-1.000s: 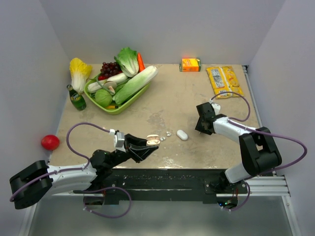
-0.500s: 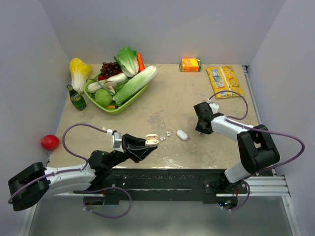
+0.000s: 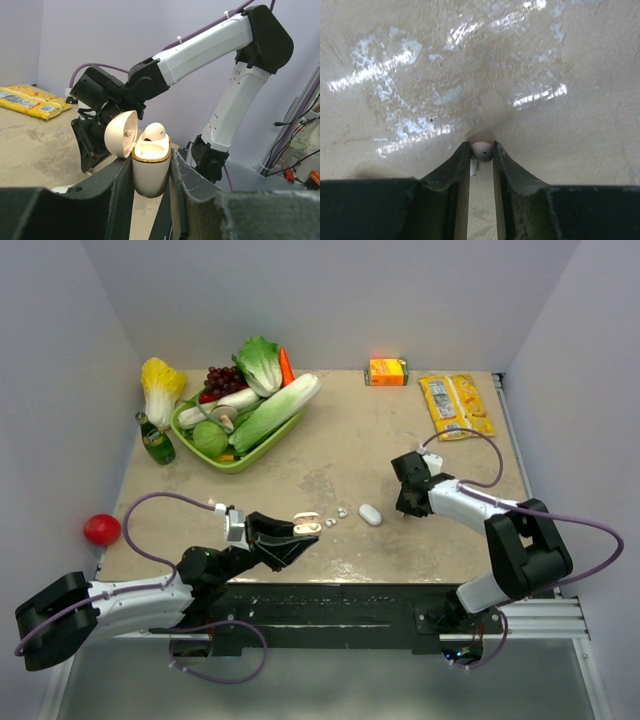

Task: Insert the wireless bluetooth earbuds into the charging case
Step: Pick up the earbud from the center of the board, then place the earbud in the charging case.

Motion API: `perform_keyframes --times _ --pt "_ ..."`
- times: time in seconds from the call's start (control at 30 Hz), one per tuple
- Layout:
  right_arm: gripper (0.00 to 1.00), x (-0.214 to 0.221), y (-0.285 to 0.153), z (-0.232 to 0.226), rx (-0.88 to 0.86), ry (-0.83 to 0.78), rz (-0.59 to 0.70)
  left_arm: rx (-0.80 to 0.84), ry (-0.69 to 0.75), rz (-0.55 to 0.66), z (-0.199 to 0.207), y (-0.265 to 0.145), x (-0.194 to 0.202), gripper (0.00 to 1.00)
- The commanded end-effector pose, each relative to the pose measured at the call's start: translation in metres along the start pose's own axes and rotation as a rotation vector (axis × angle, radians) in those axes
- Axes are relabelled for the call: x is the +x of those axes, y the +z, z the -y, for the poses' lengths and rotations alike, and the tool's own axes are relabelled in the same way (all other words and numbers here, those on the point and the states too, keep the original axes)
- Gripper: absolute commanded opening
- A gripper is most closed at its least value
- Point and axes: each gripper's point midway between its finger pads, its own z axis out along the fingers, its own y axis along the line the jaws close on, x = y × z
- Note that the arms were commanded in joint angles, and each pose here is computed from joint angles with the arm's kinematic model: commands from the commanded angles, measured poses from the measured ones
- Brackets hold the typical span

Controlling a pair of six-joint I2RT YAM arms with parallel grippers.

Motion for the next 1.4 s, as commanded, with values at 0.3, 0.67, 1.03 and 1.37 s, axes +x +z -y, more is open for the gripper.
perform_keyframes --times 0.3,0.67,1.03,1.37 --pt "0.0 -0.057 -0.101 -0.04 -0.256 0.022 0.264 0.08 0.041 0.249 0.02 -0.067 -0.033 0.0" --pt "0.0 -0.12 -0.261 -0.061 -0.622 -0.082 0.631 0.025 0.14 0.278 0.009 -0.02 -0.054 0.0" --pt "0.0 -0.123 -0.358 -0.074 -1.009 -0.199 0.826 0.074 0.35 0.389 0.014 0.046 -0.09 0.0" --pt "0.0 -0.121 -0.385 -0.088 -1.13 -0.202 0.832 0.123 0.442 0.493 0.02 0.088 -0.113 0.0"
